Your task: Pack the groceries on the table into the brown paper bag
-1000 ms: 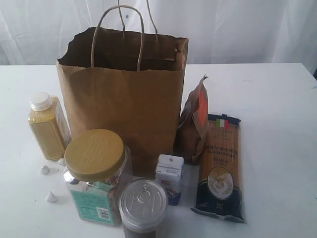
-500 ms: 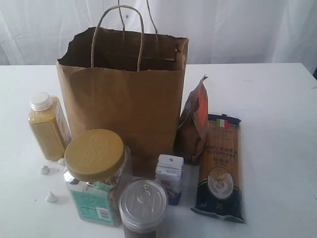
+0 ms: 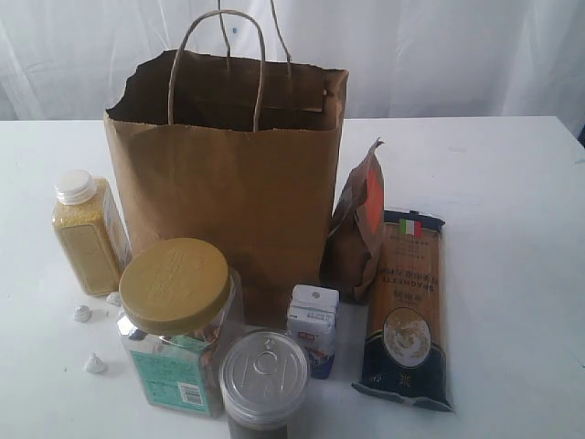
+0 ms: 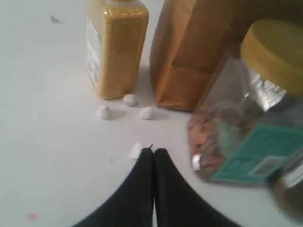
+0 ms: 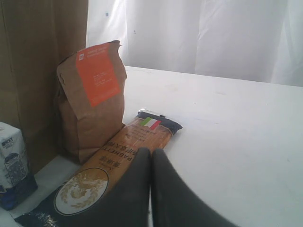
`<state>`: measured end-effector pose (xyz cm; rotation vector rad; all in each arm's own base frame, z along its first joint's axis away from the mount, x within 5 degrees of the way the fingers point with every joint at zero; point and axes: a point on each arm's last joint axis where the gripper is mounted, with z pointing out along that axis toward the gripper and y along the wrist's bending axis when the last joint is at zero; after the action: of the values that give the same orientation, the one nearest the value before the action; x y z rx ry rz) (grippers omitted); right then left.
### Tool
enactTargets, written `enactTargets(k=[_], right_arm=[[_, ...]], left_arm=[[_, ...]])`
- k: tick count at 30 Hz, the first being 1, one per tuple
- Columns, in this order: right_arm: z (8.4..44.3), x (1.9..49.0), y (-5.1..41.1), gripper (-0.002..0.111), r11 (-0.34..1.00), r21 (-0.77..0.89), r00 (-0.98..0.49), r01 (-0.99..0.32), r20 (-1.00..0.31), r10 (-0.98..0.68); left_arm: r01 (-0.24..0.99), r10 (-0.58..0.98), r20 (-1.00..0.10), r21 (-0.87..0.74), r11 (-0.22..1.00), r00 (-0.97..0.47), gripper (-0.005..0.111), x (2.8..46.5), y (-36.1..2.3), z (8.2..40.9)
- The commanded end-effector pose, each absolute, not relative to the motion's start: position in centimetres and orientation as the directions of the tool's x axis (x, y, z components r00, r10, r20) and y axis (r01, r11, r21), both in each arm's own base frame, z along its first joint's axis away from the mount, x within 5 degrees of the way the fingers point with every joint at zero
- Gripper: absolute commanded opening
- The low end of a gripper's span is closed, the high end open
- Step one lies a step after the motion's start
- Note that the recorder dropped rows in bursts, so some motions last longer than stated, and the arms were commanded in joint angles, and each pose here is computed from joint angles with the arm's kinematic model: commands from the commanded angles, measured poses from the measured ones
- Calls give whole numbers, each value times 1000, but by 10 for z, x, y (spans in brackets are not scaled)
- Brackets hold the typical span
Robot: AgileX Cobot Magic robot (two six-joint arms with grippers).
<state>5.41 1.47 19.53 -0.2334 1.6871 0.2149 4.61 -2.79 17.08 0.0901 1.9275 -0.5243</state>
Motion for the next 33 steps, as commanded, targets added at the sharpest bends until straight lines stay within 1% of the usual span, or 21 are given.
enactTargets(k=[1, 4, 5, 7, 8, 10, 11, 14, 17, 19, 21, 24, 26, 27, 29, 30, 32, 33], right_arm=[[194, 54, 14, 0, 963, 10, -125, -269, -992, -25], [194, 54, 14, 0, 963, 10, -125, -269, -992, -25], [194, 54, 14, 0, 963, 10, -125, -269, -992, -25], [194, 54, 14, 0, 963, 10, -126, -268, -992, -25], [194, 54, 14, 0, 963, 10, -126, -268, -992, -25], [194, 54, 14, 0, 963, 10, -126, -268, -992, -25], [194, 54, 14, 0, 963, 10, -126, -268, -992, -25], [194, 54, 14, 0, 963, 10, -126, -268, -992, -25], [194, 54, 14, 0, 963, 10, -126, -268, -992, -25], [194, 54, 14, 0, 963, 10, -124, -269, -992, -24], [194, 54, 14, 0, 963, 10, -124, -269, -992, -24], [194, 54, 14, 0, 963, 10, -124, -269, -992, -24], [194, 54, 14, 0, 963, 10, -124, -269, -992, -24], [194, 54, 14, 0, 963, 10, -124, -269, -992, -24], [194, 54, 14, 0, 963, 10, -124, -269, -992, -24], [194, 54, 14, 0, 963, 10, -126, -268, -992, -25], [194, 54, 14, 0, 963, 10, -126, -268, -992, -25], [194, 54, 14, 0, 963, 10, -126, -268, -992, -25]], left_arm=[[169, -598, -593, -772, 613, -539, 0, 43, -39, 178], [150, -665, -509, -841, 521, -546, 0, 43, -40, 182], [139, -693, -464, -870, 472, -552, 0, 42, -41, 184], [105, -737, -319, -941, 323, -596, 0, 40, -46, 188], [109, -723, -275, -957, 269, -634, 0, 37, -50, 190], [228, -628, -339, -940, 254, -700, 0, 28, -58, 202], [327, -588, -398, -917, 228, -705, 0, 22, -62, 217], [503, -548, -484, -855, 128, -683, 0, 7, -65, 253], [639, -516, -622, -750, 173, -589, 0, -6, -63, 284], [713, -449, -726, -659, 240, -520, 0, -19, -62, 304], [737, -358, -790, -603, 306, -498, 0, -28, -63, 323], [749, -149, -859, -502, 432, -490, 0, -35, -61, 349], [736, -17, -863, -441, 513, -506, 0, -32, -59, 368], [731, 44, -869, -385, 563, -492, 0, -30, -57, 381], [711, 117, -863, -320, 626, -491, 0, -20, -54, 398], [690, 175, -840, -284, 666, -513, 0, -10, -52, 404], [692, 275, -803, -219, 688, -528, 0, 3, -51, 409], [706, 335, -781, -184, 684, -528, 0, 17, -53, 411]])
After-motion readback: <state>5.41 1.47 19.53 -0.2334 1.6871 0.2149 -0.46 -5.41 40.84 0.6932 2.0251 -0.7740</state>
